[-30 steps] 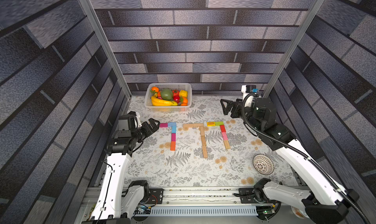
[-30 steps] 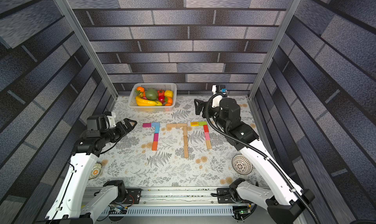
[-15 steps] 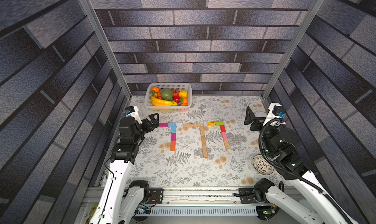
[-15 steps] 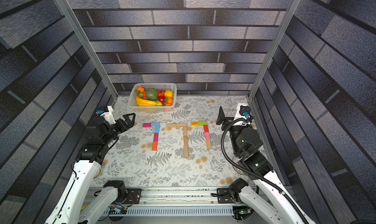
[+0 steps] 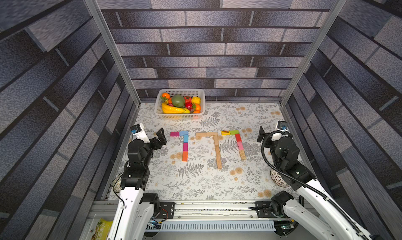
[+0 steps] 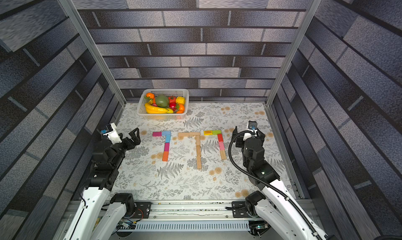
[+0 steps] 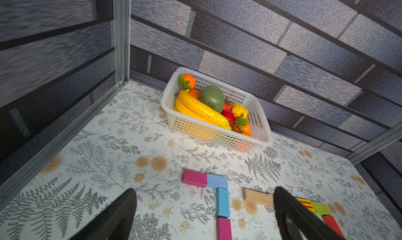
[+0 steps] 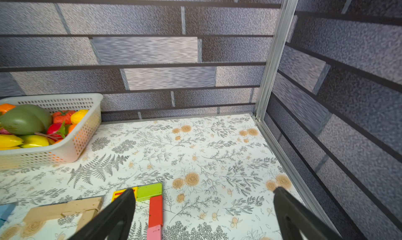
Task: Assemble the number 7 with building blocks
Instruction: Reset both arms
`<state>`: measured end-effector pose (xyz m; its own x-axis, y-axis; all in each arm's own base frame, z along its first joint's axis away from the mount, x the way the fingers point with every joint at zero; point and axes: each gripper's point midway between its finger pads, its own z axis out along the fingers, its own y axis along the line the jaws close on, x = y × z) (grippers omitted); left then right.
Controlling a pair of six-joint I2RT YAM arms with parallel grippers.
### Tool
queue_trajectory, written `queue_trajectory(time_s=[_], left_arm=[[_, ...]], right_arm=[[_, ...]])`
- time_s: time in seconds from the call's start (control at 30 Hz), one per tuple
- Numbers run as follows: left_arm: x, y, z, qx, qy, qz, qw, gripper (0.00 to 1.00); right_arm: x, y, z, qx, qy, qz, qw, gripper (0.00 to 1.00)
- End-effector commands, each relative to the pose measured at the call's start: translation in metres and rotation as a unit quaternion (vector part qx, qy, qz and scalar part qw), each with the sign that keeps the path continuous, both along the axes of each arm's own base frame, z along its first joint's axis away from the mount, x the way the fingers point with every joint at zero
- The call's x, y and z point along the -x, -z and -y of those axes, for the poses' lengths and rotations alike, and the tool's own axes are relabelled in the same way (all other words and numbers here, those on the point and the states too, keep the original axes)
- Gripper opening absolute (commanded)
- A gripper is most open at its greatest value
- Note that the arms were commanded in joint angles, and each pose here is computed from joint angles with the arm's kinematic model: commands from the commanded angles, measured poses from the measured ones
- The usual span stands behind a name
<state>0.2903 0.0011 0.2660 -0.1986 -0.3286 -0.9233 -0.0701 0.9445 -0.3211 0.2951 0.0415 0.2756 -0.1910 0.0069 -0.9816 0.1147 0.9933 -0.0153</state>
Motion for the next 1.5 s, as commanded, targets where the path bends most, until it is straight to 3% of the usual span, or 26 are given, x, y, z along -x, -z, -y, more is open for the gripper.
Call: queue_trajectory(time_s=[0.0, 0.37, 0.67, 0.97, 1.13, 1.47], left_arm=[[0.005, 0.019, -0.017, -0.028, -0.038, -0.034, 0.998, 1.0], [0.013, 0.054, -0.055, -0.038, -0.128, -0.09, 0.987, 1.0], [0.005, 0.067, -0.08, -0.01, -0.163, -0.104, 0.981, 1.0], [-0.019, 0.08, -0.099, -0.022, -0.186, -0.102, 0.977, 1.0], [-0.041, 0.095, -0.108, -0.031, -0.192, -0.102, 0.976, 1.0], [-0.093, 0.138, -0.089, -0.072, -0.124, -0.127, 0.981, 1.0]], right_arm=[[-0.008, 0.018, 0.012, -0.021, 0.025, -0.011, 0.999, 1.0], [-0.059, 0.104, 0.037, -0.024, 0.053, -0.062, 0.996, 1.0], [-0.092, 0.135, 0.071, -0.039, 0.078, -0.078, 0.993, 1.0], [-0.093, 0.171, 0.078, -0.058, 0.07, -0.096, 0.991, 1.0], [-0.095, 0.171, 0.077, -0.06, 0.066, -0.094, 0.992, 1.0], [-0.096, 0.172, 0.078, -0.061, 0.067, -0.099, 0.991, 1.0]])
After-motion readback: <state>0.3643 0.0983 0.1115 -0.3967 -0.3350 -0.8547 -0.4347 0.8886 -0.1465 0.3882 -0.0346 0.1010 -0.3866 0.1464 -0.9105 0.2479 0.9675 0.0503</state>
